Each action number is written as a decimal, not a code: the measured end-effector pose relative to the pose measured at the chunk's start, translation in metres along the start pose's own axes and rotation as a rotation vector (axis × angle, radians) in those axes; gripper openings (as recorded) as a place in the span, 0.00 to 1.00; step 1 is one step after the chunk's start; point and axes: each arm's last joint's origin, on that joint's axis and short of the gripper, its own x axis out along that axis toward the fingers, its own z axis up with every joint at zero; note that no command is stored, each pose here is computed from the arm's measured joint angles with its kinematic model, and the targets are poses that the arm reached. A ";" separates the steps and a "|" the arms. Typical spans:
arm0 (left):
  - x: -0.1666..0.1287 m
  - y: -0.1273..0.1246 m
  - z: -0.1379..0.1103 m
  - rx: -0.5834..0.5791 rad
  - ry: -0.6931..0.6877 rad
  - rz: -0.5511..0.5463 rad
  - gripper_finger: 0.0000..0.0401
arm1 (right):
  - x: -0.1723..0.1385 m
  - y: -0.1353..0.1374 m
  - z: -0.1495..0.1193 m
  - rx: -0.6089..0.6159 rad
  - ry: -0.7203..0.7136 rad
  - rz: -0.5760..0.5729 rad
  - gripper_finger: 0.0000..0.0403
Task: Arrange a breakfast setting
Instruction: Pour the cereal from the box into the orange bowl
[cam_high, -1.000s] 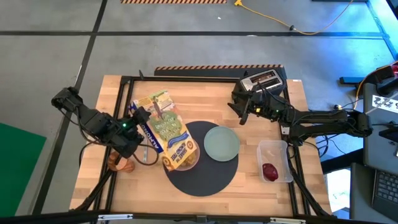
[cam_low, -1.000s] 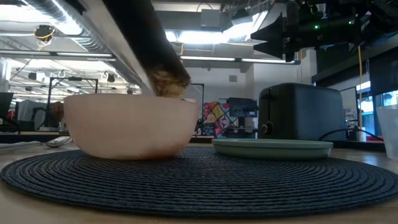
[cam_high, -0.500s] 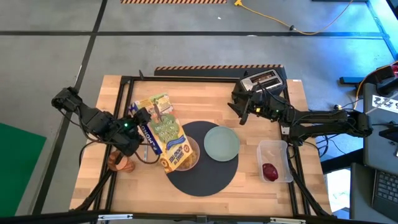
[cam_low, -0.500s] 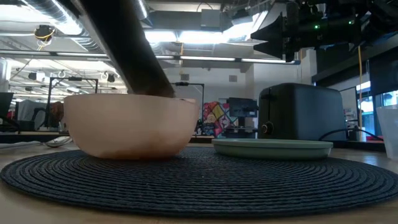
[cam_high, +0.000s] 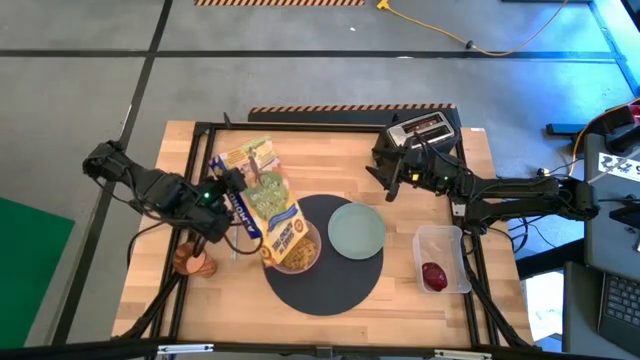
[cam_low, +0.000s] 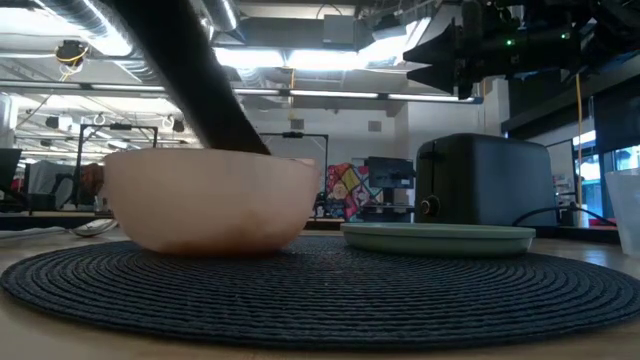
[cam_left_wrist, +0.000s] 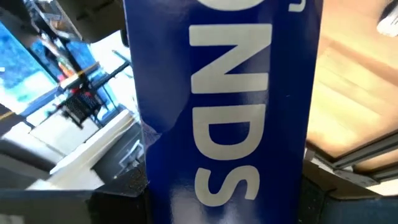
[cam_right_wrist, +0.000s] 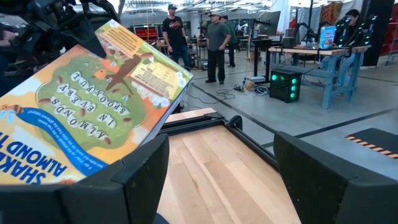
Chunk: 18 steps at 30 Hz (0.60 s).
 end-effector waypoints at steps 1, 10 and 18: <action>0.001 0.000 0.000 -0.003 0.003 -0.002 0.54 | 0.000 0.000 0.000 -0.004 0.000 -0.001 0.69; 0.001 0.000 0.000 -0.019 -0.022 -0.031 0.54 | 0.000 -0.001 0.000 -0.014 -0.001 -0.017 0.69; 0.001 -0.002 0.002 -0.114 -0.075 -0.091 0.54 | 0.000 0.000 0.000 0.008 0.003 -0.016 0.69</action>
